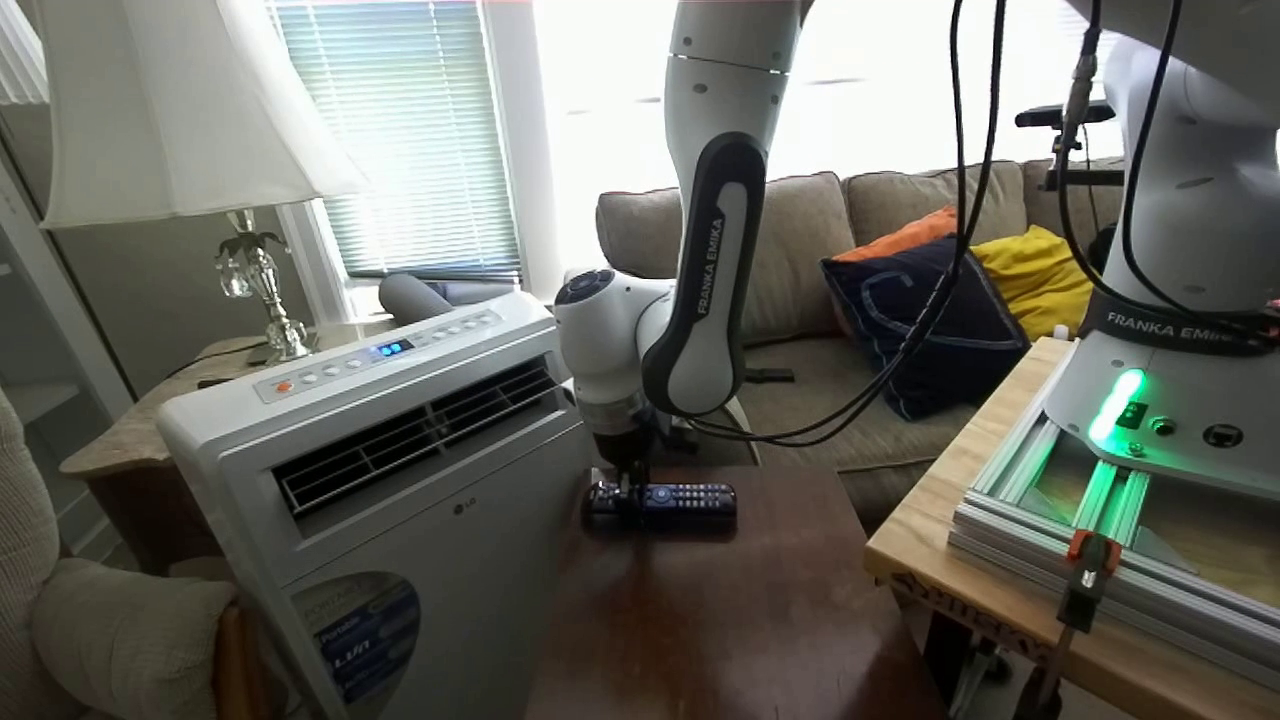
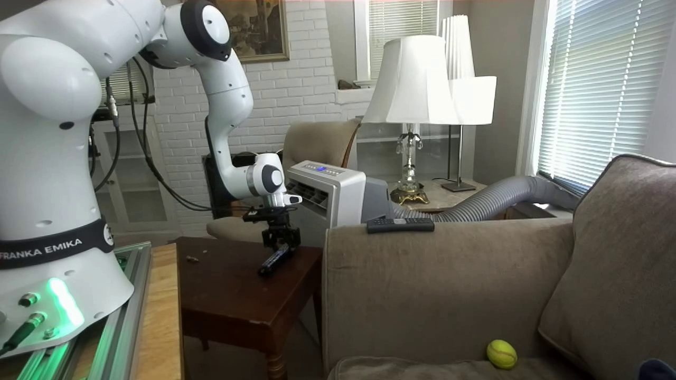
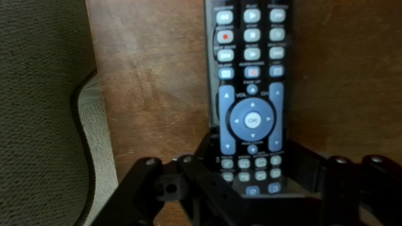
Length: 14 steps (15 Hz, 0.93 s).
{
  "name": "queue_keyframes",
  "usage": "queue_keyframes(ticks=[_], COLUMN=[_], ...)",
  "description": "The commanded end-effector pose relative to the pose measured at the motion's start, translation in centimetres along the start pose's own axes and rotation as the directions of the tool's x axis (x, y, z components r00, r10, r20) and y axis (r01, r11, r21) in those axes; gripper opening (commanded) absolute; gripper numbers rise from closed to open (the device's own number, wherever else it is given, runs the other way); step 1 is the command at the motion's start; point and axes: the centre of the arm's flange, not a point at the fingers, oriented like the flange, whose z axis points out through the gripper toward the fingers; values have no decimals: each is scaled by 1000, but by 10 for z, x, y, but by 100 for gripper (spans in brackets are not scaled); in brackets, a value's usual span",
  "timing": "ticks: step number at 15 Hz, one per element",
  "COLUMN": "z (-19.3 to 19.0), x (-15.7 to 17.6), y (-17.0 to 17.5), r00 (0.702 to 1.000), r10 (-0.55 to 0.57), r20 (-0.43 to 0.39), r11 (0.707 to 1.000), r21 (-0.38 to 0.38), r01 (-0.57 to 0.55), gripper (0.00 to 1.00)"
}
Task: Pick up the black remote on the table and put it on the sofas armrest
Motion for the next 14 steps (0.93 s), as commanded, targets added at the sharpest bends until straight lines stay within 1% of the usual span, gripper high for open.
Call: queue_keyframes(ticks=[1, 4, 6, 9, 11, 14], z=[-22, -45, -72, -114, -146, -190], x=[-14, -28, -38, -52, -63, -85], y=[-1, 2, 12, 41, 66, 106], r00=[997, 989, 985, 978, 977, 970], r10=[-21, -84, -102, -130, -128, -131], r20=[74, 123, 136, 160, 170, 205], r11=[999, 995, 994, 991, 992, 991], r21=[27, 54, 54, 36, 29, 27], r01=[19, 78, 95, 126, 125, 128], gripper=[26, 26, 26, 26, 26, 26])
